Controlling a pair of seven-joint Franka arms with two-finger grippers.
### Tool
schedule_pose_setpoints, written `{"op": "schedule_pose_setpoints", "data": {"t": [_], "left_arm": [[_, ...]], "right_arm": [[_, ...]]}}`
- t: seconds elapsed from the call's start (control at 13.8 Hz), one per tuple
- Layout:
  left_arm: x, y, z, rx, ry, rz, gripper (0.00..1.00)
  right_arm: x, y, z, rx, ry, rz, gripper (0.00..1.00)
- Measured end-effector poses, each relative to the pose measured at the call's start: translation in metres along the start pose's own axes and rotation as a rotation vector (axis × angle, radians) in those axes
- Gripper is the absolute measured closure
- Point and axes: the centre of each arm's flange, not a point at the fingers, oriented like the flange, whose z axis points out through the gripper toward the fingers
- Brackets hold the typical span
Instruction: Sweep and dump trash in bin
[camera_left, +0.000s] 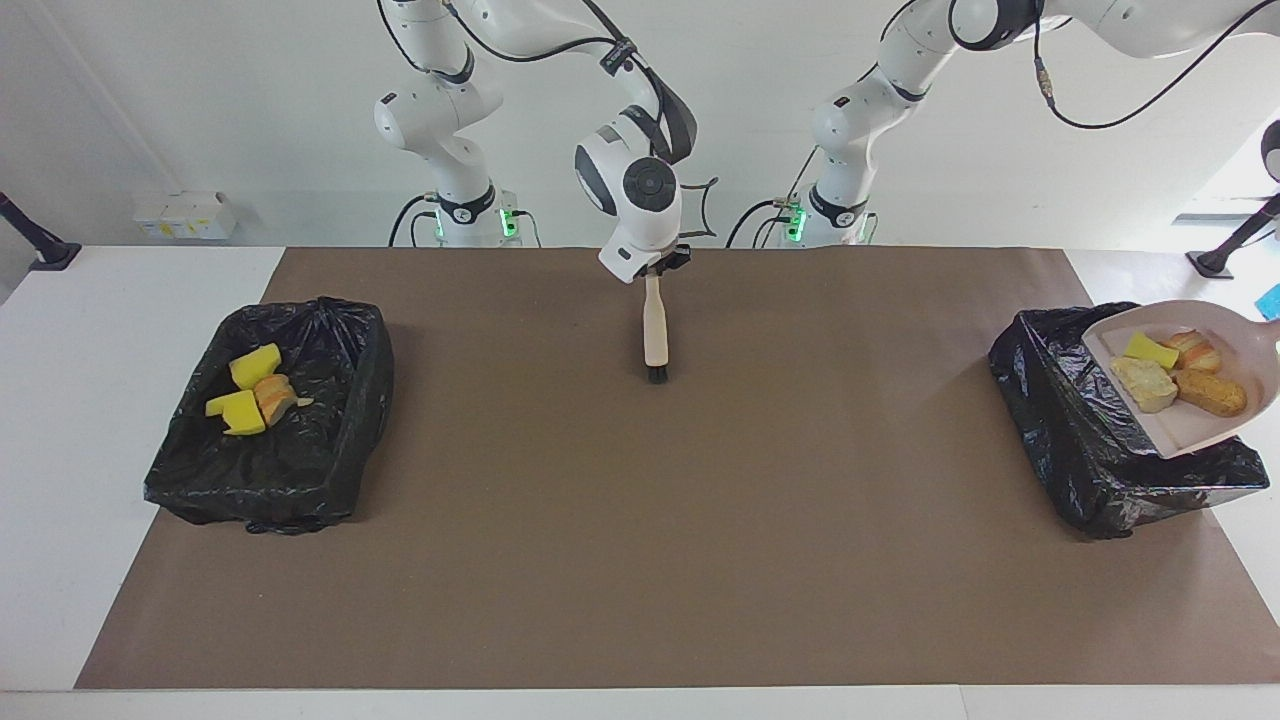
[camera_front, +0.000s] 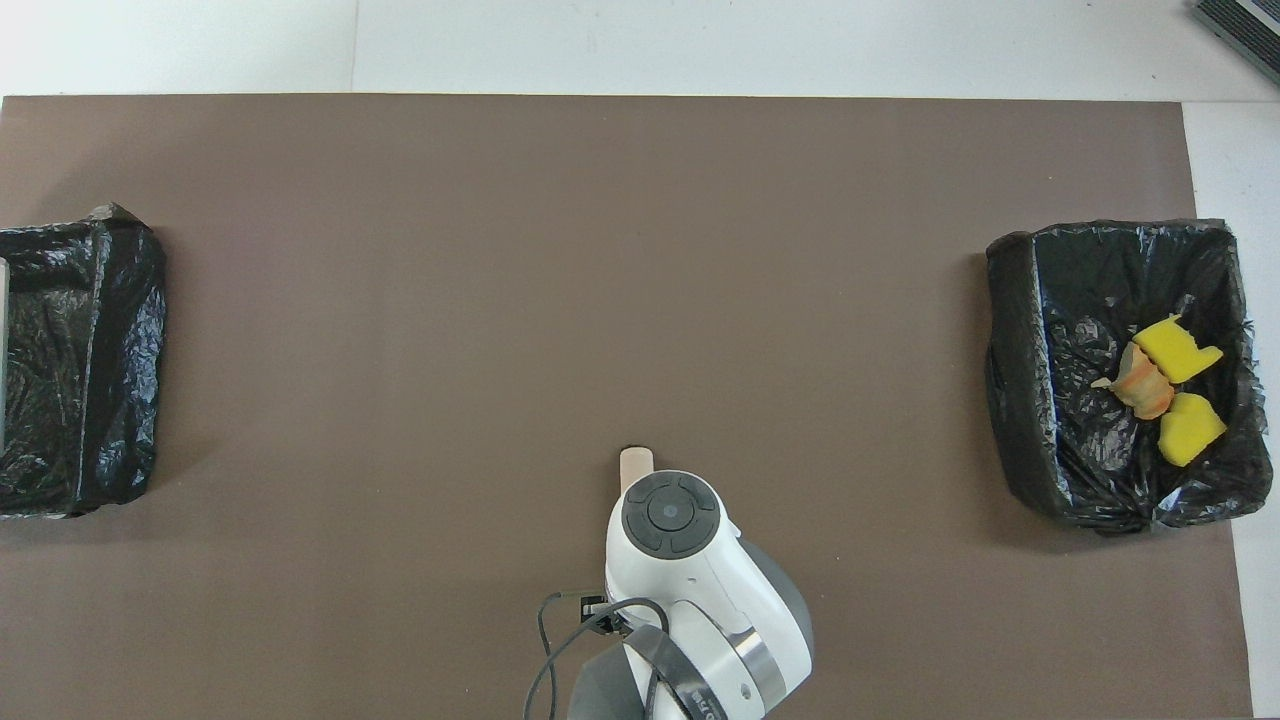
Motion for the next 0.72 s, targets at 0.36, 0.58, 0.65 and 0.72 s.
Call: {"op": "schedule_pose_setpoints", "data": {"t": [0.36,0.58,0.65,0.72], "left_arm": [[0.052,-0.002,-0.029,-0.022,-0.290,0.067,0.68],[0.057,0.007,-0.050,-0.015,-0.442,0.125,0.68],[0.053,0.008,-0.057,-0.009,-0.484,0.134,0.68],[0.048,0.010,-0.064,0.002,-0.514,0.136,0.68]], "right_arm": [[0.015,0.001,-0.022,-0.034,0.083,-0.027,0.03],[0.042,0.032,-0.075,-0.052,0.174,0.006,0.00],[0.050,0.049,-0.100,-0.061,0.200,0.027,0.00],[0.056,0.069,-0.130,-0.069,0.226,0.047,0.00]]}}
